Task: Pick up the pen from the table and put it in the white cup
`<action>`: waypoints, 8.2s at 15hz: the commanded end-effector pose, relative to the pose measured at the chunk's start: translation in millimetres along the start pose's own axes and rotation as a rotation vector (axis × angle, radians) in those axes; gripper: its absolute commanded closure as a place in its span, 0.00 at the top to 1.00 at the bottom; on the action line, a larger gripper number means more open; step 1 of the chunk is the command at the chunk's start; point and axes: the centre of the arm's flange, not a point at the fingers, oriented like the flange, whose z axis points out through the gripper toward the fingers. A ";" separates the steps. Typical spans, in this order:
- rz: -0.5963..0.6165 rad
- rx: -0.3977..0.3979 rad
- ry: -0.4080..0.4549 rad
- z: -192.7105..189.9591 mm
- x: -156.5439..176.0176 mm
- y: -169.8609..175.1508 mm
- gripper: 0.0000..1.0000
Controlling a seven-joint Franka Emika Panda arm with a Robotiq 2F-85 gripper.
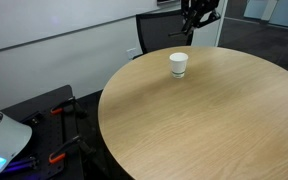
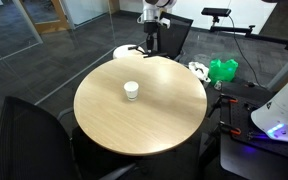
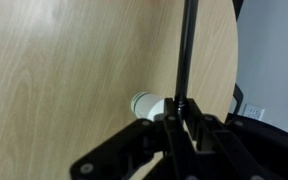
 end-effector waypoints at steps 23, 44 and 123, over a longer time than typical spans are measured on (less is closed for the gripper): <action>-0.486 0.532 0.227 50.7 21.9 -6.4 0.04; -0.717 0.338 0.718 99.7 49.8 -1.3 0.04; -0.897 0.118 1.203 219.8 0.6 40.6 1.00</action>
